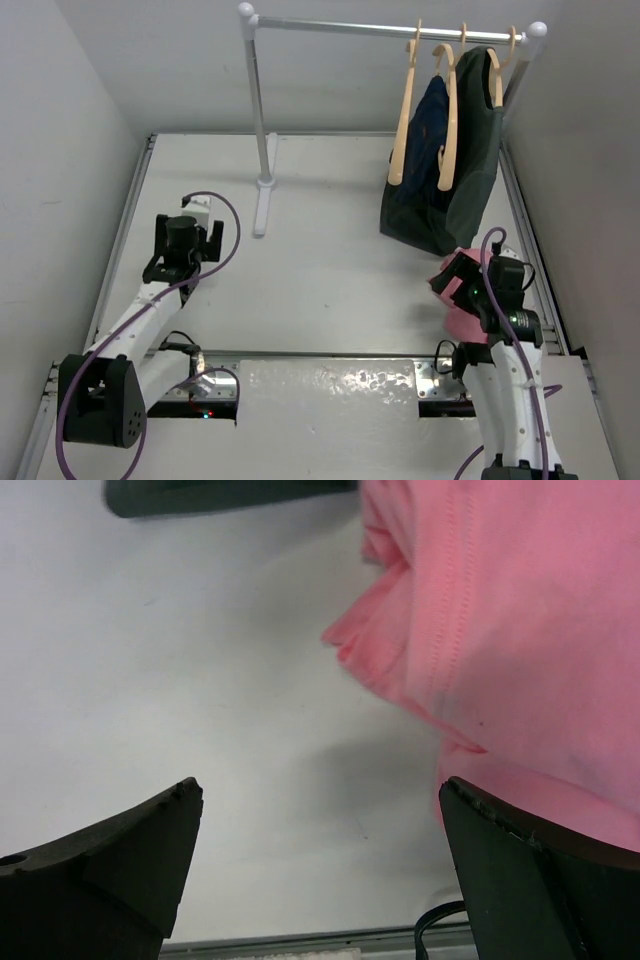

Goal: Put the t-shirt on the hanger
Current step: Move the T-shirt to the center of the board.

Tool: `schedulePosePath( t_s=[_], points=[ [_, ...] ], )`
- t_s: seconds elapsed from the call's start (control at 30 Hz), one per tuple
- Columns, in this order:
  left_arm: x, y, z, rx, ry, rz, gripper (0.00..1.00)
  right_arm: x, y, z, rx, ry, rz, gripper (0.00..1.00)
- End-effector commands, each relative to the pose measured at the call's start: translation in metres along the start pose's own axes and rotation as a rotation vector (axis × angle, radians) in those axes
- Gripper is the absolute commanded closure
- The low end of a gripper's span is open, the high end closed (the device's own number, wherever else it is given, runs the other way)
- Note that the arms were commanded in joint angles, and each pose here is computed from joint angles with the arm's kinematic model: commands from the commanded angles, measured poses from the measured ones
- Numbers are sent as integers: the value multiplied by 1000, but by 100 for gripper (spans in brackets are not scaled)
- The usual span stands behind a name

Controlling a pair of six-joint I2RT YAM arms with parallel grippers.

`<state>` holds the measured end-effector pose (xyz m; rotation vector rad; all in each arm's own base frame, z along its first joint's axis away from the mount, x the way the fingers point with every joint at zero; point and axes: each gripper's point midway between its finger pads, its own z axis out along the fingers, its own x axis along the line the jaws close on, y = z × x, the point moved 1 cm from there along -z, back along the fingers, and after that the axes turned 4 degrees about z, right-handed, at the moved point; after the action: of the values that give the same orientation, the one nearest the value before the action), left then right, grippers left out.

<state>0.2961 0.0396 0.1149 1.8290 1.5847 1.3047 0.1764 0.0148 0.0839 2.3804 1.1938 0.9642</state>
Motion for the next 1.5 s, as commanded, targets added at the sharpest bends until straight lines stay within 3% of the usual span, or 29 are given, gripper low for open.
schedulePosePath(
  t_s=[0.0, 0.17, 0.23, 0.3, 0.33, 0.43, 0.47, 0.57, 0.6, 0.73, 0.8, 0.87, 0.9, 0.93, 0.97, 1.03, 1.2, 1.33, 1.4, 1.47],
  points=[
    [2, 32, -9, -73, -24, -24, 0, 23, 16, -18, -54, 112, -73, 1],
    [14, 38, -22, -90, -13, 63, 0, 44, -6, -21, 3, 309, -148, 1],
    [13, 37, -28, -96, -32, 75, 1, 37, -24, -13, 51, 311, -125, 1],
    [9, 31, -33, -84, -68, 83, 2, 22, -27, -8, 33, 234, -89, 2],
    [8, 26, -37, -81, -77, 83, 3, -3, -19, -6, -16, 75, -62, 2],
    [8, 20, -39, -78, -78, 67, 3, -16, 17, -15, -134, -101, 46, 2],
    [9, 19, -40, -78, -75, 68, 3, -36, 34, -22, -202, -253, 78, 2],
    [15, 23, -40, -85, -44, 78, 3, -50, 47, -16, -140, -443, 123, 1],
    [18, 23, -39, -83, -32, 83, 3, -59, 36, -1, -38, -513, 113, 1],
    [24, 38, -40, -120, -16, 102, 3, -75, 23, 26, 81, -620, 88, 2],
    [28, 47, -42, -141, -2, 92, 3, -82, 8, 31, 109, -637, 124, 17],
    [29, 51, -43, -153, -1, 86, 3, -84, -6, 36, 103, -603, 149, 33],
    [28, 52, -44, -161, -5, 83, 3, -84, -10, 36, 99, -585, 161, 58],
    [28, 53, -44, -169, -6, 79, 3, -85, -16, 33, 78, -565, 182, 74],
    [26, 53, -44, -170, -14, 79, 3, -85, -18, 32, 69, -551, 192, 100],
    [25, 55, -42, -179, -20, 79, 3, -76, -23, 29, 56, -474, 216, 100],
    [22, 66, -40, -213, -38, 83, 5, -43, -60, 36, 177, -201, 171, 100],
    [17, 77, -41, -244, -82, 86, 6, 25, -104, 25, 361, 185, -103, 100],
    [11, 83, -42, -266, -120, 88, 6, 45, -112, 16, 409, 260, -236, 100],
    [4, 89, -43, -293, -162, 88, 6, 73, -116, 1, 404, 341, -477, 100]
  ],
)
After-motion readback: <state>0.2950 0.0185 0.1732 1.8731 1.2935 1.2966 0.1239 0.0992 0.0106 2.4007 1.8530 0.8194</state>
